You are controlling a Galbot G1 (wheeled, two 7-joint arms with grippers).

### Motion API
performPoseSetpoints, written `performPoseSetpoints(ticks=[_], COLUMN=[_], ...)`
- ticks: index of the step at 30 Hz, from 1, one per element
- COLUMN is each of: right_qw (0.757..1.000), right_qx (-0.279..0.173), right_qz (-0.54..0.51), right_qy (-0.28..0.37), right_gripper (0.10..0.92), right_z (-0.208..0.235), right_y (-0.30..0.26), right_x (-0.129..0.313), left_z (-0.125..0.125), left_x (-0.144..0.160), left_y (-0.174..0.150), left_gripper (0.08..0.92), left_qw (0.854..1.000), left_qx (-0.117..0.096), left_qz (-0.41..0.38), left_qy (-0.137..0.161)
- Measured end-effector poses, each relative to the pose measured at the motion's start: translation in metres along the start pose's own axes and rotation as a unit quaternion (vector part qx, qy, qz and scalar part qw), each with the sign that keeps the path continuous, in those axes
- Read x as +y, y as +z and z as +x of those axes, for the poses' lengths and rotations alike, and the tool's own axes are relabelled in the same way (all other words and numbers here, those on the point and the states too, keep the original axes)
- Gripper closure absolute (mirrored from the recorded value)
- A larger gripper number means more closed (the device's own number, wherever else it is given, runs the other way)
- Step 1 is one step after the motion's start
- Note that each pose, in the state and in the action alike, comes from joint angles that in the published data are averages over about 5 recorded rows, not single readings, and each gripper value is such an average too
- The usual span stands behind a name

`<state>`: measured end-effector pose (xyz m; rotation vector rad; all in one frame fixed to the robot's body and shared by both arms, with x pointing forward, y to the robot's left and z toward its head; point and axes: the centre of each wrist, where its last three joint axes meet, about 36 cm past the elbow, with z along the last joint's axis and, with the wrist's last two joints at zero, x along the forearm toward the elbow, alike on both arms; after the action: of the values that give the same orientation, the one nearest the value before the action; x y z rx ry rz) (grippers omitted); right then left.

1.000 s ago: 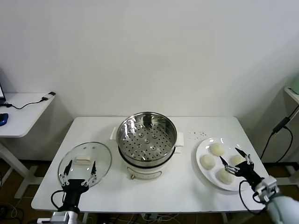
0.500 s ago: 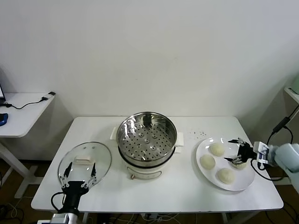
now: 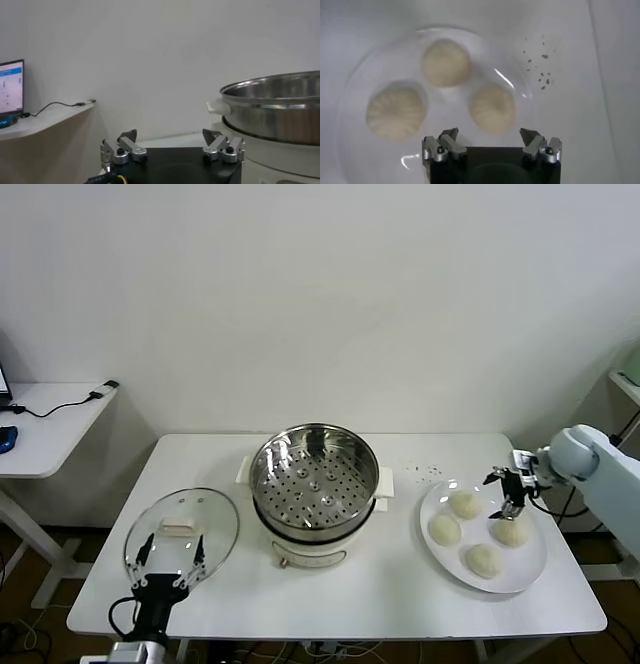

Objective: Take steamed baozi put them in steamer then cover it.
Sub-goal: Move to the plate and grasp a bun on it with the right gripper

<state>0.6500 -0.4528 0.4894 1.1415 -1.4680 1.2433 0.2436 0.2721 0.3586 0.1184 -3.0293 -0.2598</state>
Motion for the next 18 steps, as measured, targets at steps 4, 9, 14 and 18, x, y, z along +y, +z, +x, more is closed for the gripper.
performPoseSetpoints(ticks=[4,9,14,18], right_qw=[1.000,0.999,0.999,0.998], right_qx=[0.014,0.024,0.029,0.035], right_qz=[0.007,0.016,0.024,0.028], right_qy=[-0.012,-0.026,-0.040,-0.049], right_gripper=[0.200,0.200,0.200,0.200], right_z=[-0.010,-0.024,-0.036,-0.043], right_y=[-0.012,-0.026,-0.039,-0.043], right_x=[-0.013,-0.024,-0.029,-0.030], left_z=[0.000,0.001,0.001,0.001], left_x=[0.001,0.003,0.005,0.005], left_y=[0.002,0.004,0.006,0.007], left_gripper=[0.177,0.177,0.177,0.177], left_qw=[1.000,1.000,1.000,1.000], left_qx=[0.003,0.006,0.008,0.008], left_qz=[-0.002,-0.005,-0.011,-0.013], left_qy=[-0.001,-0.003,-0.006,-0.006])
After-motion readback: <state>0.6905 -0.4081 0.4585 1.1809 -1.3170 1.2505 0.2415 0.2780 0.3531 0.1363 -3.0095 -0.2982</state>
